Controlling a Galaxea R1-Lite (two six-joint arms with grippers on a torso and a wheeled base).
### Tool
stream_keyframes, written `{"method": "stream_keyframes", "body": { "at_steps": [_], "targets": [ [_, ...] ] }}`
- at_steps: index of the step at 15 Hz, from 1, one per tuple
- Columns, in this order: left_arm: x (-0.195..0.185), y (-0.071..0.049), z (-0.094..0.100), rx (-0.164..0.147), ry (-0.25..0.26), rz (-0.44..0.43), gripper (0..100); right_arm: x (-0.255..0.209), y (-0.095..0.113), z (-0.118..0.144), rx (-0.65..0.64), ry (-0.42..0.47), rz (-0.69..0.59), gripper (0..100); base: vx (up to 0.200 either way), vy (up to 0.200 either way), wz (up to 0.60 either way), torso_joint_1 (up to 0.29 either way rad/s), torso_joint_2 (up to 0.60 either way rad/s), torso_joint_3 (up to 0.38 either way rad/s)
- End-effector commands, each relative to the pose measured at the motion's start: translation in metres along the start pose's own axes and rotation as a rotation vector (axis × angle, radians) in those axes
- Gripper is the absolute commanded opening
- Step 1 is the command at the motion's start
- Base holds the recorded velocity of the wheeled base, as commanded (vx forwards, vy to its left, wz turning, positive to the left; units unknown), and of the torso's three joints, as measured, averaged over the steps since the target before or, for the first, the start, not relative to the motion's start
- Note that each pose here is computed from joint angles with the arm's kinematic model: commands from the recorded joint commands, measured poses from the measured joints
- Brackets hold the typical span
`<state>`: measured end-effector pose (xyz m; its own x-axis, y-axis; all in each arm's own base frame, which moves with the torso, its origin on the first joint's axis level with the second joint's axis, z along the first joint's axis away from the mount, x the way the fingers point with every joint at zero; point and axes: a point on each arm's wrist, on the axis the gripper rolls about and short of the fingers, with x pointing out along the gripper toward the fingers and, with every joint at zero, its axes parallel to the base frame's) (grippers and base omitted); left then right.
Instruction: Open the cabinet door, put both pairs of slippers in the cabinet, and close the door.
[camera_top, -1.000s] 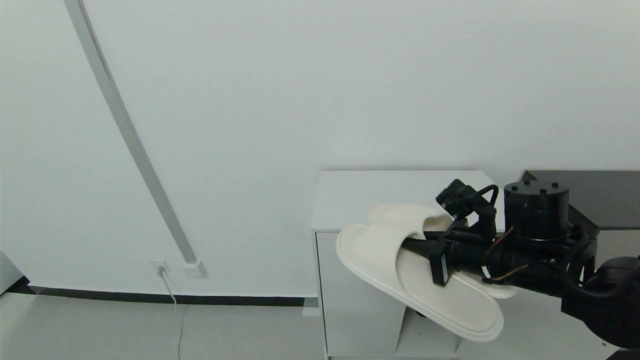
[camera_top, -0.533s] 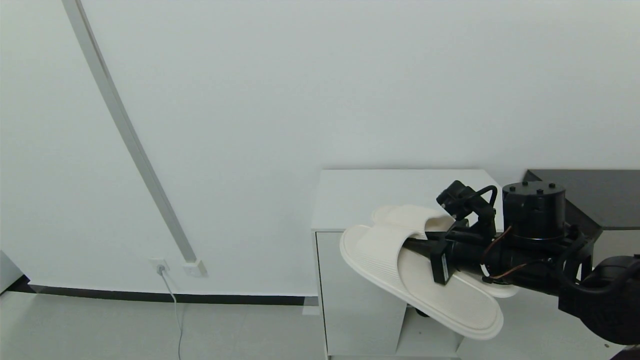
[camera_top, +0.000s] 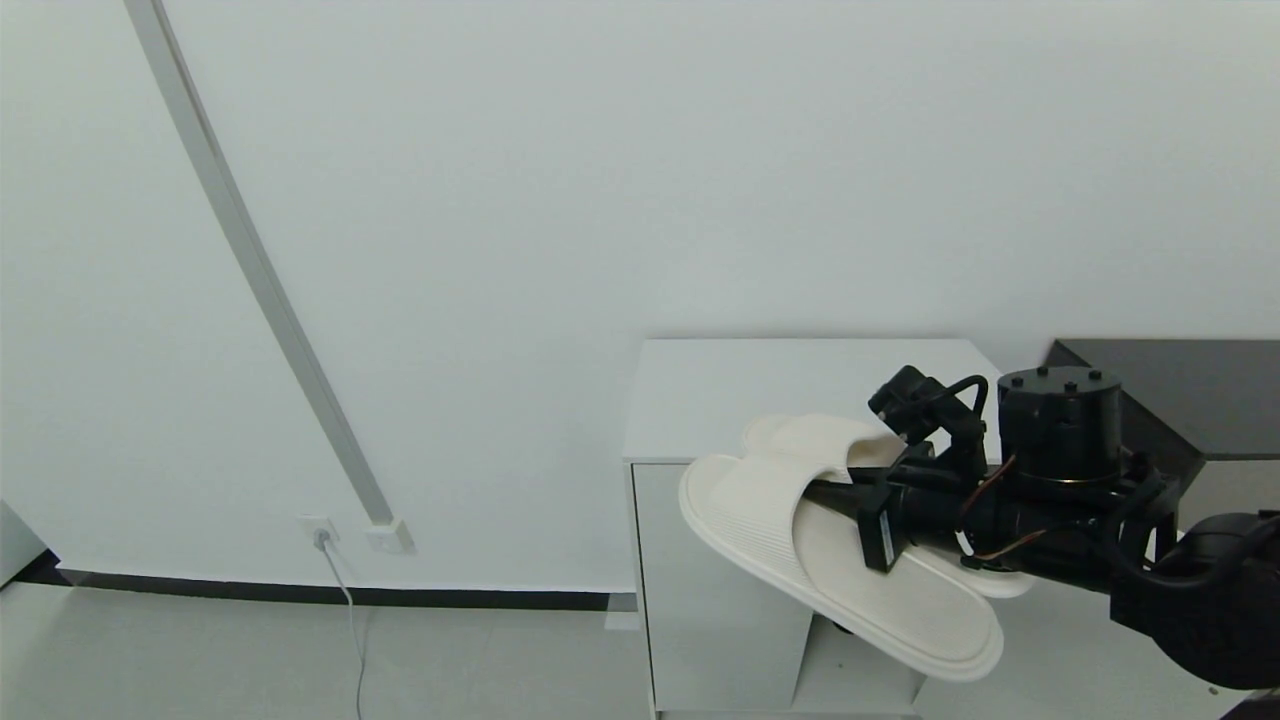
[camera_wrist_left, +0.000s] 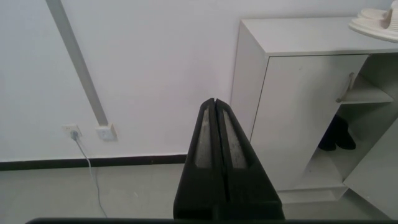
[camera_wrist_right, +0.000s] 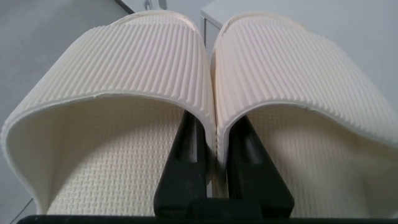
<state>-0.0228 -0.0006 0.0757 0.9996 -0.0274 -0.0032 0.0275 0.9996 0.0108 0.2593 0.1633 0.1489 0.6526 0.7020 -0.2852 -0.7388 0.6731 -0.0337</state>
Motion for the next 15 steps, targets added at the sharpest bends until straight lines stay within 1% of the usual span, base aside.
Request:
{"method": "stream_keyframes", "body": {
  "at_steps": [1, 5, 15],
  "targets": [
    [0.0001, 0.0, 0.0, 0.0, 0.001, 0.0, 0, 0.0012, 0.0, -0.0013, 0.001, 0.005, 0.002, 0, 0.0, 0.0, 0.0, 0.0, 0.0, 0.0],
    [0.0, 0.0, 0.0, 0.0, 0.0, 0.001, 0, 0.0016, -0.0001, -0.0017, 0.0, 0.006, 0.002, 0, 0.0, 0.0, 0.0, 0.0, 0.0, 0.0],
    [0.0001, 0.0, 0.0, 0.0, 0.001, 0.0, 0, 0.0012, 0.0005, -0.0017, 0.0, 0.006, 0.004, 0, 0.0, -0.2, 0.0, 0.003, 0.0, 0.0]
  ]
}}
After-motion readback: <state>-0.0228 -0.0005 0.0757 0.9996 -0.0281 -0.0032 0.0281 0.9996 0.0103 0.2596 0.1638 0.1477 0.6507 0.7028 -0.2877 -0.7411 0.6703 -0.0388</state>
